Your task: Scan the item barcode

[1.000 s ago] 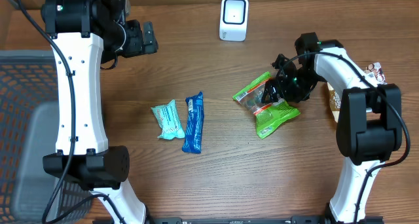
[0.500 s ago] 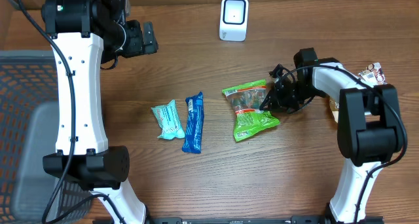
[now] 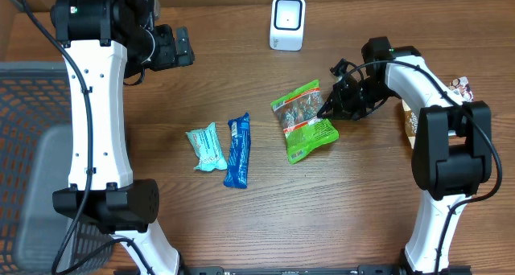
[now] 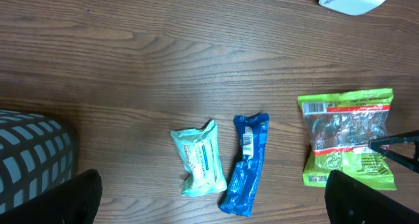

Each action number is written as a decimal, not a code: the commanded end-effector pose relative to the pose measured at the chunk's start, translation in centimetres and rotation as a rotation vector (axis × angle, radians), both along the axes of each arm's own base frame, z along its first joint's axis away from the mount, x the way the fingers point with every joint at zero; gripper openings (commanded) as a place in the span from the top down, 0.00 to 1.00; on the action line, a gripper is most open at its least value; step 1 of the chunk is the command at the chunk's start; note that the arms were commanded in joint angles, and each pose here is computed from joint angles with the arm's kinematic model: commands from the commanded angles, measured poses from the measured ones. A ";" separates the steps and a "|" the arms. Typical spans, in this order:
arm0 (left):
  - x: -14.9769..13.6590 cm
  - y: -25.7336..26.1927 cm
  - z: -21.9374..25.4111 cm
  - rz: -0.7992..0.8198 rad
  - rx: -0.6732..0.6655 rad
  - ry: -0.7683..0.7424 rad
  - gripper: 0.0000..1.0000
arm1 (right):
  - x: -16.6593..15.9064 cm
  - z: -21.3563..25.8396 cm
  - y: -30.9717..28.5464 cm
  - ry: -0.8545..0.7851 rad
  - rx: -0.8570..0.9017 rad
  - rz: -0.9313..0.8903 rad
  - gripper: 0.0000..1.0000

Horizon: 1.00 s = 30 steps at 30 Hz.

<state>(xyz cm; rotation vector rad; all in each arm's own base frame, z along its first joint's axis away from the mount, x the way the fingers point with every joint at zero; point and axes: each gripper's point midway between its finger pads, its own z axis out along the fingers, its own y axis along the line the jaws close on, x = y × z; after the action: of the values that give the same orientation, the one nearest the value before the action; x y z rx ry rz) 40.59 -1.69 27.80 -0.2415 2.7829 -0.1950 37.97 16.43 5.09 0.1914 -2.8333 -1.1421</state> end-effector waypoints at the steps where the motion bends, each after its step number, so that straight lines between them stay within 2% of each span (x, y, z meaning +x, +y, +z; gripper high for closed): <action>1: 0.1 0.0 0.4 0.012 0.001 -0.013 0.00 | 0.0 0.1 -0.8 -0.046 -0.082 0.023 0.96; 4: 0.1 0.0 0.4 0.012 0.001 -0.013 0.00 | -0.2 -1.4 -2.2 -0.048 -0.181 0.028 0.96; 5: 0.1 0.0 0.4 0.012 0.001 -0.013 0.00 | -0.2 -1.8 -2.7 -0.052 -0.212 0.030 0.87; 7: 0.1 0.0 0.4 0.012 0.001 -0.013 0.00 | 0.0 -2.1 -2.9 -0.065 -0.232 0.030 0.59; 8: 0.1 0.0 0.4 0.012 0.001 -0.013 0.00 | 0.3 -2.1 -2.9 -0.074 -0.230 0.025 0.36; 9: 0.1 0.0 0.4 0.012 0.001 -0.013 0.00 | 0.6 -2.1 -2.9 -0.078 -0.230 0.010 0.22; 11: 0.1 0.0 0.4 0.012 0.001 -0.013 0.00 | 1.5 -2.0 -2.7 -0.094 -0.227 -0.023 0.02; 19: 0.1 0.0 0.4 0.012 0.001 -0.013 0.00 | 3.3 -2.1 0.4 -0.190 -0.172 -0.009 0.00; 26: 0.1 0.0 0.4 0.012 0.001 -0.013 0.00 | 2.3 -7.3 0.6 -0.142 -0.444 -0.017 0.00; 28: 0.1 0.0 0.4 0.012 0.001 -0.013 0.00 | 1.5 -8.6 0.2 -0.111 -0.511 -0.012 0.04; 30: 0.1 0.0 0.4 0.012 0.001 -0.013 0.00 | 0.7 -9.7 0.2 -0.080 -0.534 0.007 0.11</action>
<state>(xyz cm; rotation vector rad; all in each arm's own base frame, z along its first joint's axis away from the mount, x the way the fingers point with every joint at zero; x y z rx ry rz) 40.58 -1.68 27.79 -0.2417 2.7833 -0.1945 41.56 18.33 1.40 0.3116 -3.1826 -0.5892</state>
